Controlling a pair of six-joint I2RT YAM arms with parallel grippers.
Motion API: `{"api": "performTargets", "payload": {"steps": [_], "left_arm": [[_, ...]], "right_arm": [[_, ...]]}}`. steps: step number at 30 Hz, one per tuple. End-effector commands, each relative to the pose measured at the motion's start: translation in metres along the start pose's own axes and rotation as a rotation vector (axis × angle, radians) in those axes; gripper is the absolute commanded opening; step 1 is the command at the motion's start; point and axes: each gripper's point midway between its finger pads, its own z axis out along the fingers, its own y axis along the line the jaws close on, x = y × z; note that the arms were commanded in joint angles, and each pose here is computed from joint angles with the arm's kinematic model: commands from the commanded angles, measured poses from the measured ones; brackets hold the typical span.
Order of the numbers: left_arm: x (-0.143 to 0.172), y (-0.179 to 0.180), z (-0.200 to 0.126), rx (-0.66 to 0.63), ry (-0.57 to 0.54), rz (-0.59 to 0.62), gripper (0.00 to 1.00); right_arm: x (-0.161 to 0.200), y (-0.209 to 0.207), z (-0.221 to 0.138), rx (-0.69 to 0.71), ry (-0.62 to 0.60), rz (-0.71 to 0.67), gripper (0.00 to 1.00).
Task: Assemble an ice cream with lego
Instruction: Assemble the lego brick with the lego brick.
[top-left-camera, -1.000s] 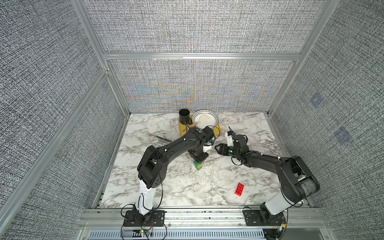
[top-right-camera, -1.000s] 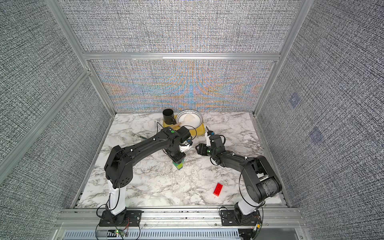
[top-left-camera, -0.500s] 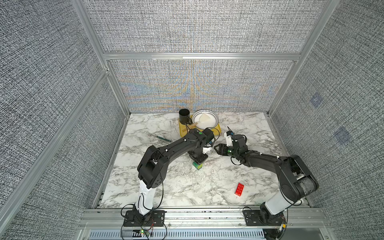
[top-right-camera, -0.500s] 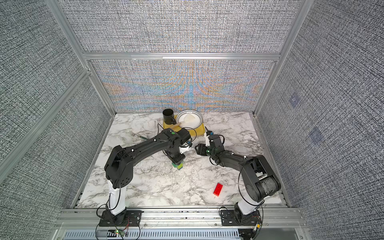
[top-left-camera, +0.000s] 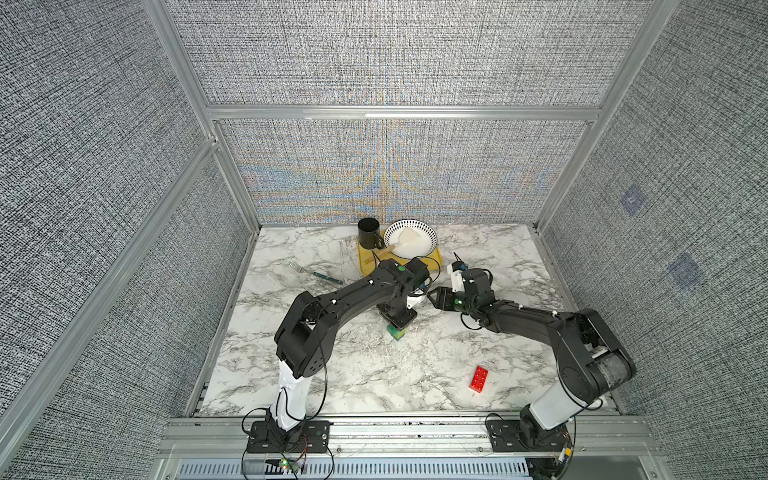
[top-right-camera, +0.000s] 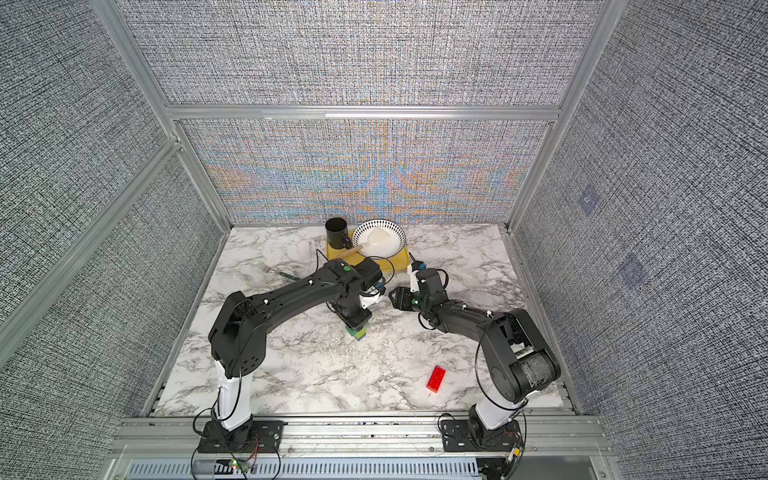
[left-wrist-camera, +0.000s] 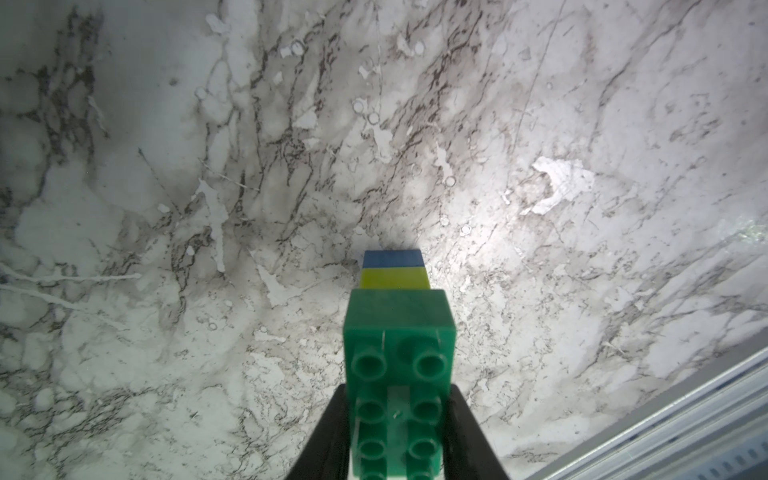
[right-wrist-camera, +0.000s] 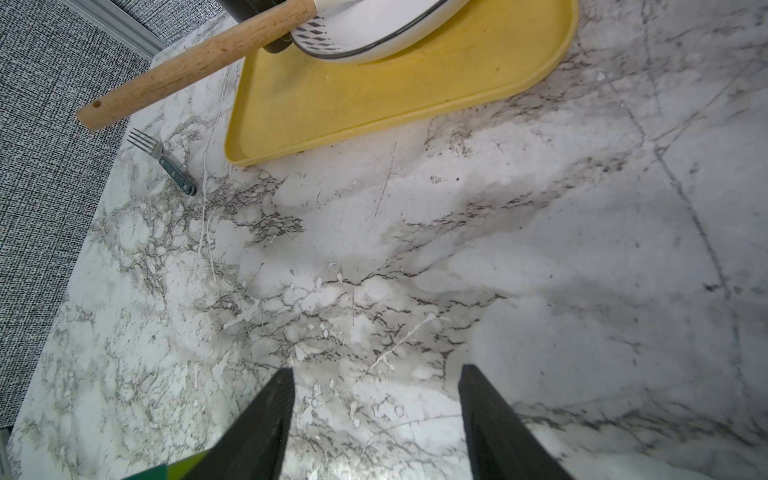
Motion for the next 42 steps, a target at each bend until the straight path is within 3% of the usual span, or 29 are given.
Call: {"api": "performTargets", "payload": {"steps": [1,13,28,36,41,42], "left_arm": [[0.003,-0.001,0.012,-0.007,0.027,0.007,0.02],[0.004,-0.004,0.030,-0.067,0.057,-0.001,0.02],[0.007,-0.019,0.061,-0.039,0.147,-0.005,0.02],[-0.002,-0.016,0.050,-0.048,0.109,-0.020,0.02],[-0.013,-0.015,0.032,-0.040,0.050,-0.045,0.14],[-0.016,-0.015,0.027,-0.034,0.035,-0.050,0.20]], "right_arm": [[0.000,0.002,0.000,-0.004,0.008,-0.011,0.65],[0.003,0.005,0.002,-0.021,0.021,-0.018,0.65],[0.016,0.035,0.018,-0.204,0.132,-0.013,0.64],[0.018,0.037,0.017,-0.256,0.147,0.026,0.64],[0.013,0.032,0.011,-0.259,0.119,0.046,0.67],[0.010,0.032,0.010,-0.256,0.108,0.047,0.68]]}}
